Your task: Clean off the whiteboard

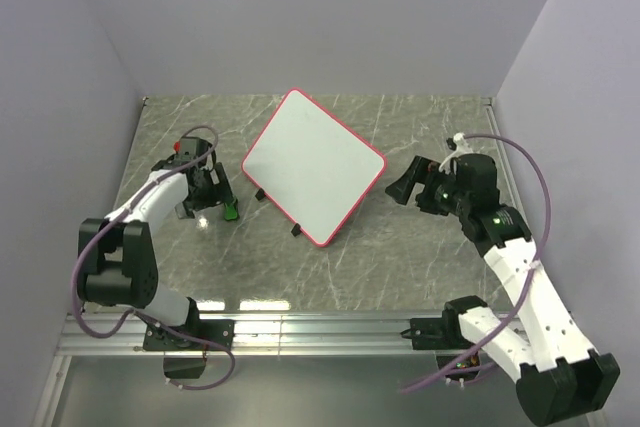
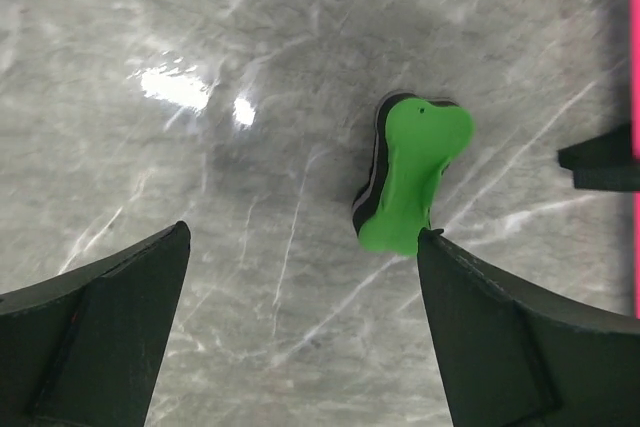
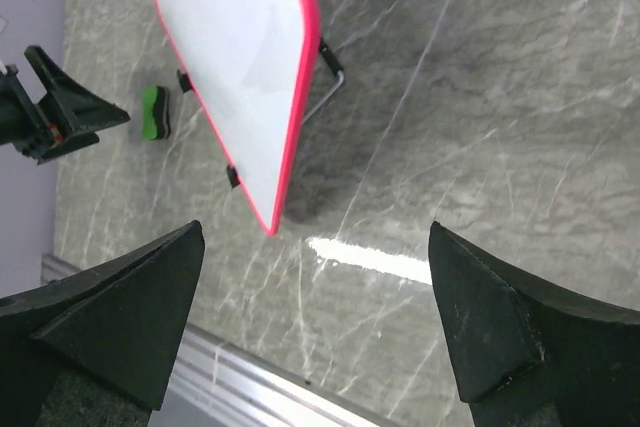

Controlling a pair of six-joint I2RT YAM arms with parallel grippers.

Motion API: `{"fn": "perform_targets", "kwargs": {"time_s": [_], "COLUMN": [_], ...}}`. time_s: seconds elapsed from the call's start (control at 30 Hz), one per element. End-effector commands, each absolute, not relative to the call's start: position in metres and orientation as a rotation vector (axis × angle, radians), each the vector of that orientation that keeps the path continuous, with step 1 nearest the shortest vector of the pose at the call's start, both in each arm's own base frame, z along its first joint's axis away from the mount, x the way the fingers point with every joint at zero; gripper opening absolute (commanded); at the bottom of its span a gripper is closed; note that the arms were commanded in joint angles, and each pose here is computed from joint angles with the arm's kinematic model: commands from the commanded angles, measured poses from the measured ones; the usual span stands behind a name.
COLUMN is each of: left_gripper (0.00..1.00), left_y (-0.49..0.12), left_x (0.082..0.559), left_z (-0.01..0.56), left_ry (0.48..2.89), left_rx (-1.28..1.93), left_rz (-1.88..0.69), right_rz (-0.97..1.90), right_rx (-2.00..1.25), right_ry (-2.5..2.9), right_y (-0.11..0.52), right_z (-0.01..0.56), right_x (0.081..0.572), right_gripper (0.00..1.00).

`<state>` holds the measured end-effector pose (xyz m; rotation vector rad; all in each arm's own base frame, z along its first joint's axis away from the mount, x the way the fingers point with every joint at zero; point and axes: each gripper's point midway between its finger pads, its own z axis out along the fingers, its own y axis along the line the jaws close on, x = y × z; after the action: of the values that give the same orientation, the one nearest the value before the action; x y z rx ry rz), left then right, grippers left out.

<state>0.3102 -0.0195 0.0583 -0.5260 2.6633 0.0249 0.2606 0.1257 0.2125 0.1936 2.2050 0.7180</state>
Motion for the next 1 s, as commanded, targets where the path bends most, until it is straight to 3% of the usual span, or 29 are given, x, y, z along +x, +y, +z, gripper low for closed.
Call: {"fn": "perform_targets", "kwargs": {"time_s": [0.0, 0.4, 0.7, 0.97], "left_gripper": [0.99, 1.00, 0.99, 1.00], "left_y": [-0.015, -0.054, -0.060, -0.067], "left_x": [0.306, 0.295, 0.284, 0.298], "left_z": [0.089, 0.246, 0.287, 0.291], "left_ry": [2.596, 2.307, 2.245, 2.199], "left_rx": [-0.619, -0.575, -0.532, -0.488], "left_rz": [0.039, -0.329, -0.399, -0.448], "right_rz": [0.722, 0.831, 0.798, 0.778], "right_rx": [0.197, 0.289, 0.278, 0.229], "right_ry": [2.171, 1.890, 1.923, 1.906], "right_y": [0.124, 0.111, 0.101, 0.099], "right_z": [0.234, 0.300, 0.298, 0.310], "right_x": [0.244, 0.197, 0.166, 0.157], "right_gripper": [1.00, 1.00, 1.00, 1.00]}}
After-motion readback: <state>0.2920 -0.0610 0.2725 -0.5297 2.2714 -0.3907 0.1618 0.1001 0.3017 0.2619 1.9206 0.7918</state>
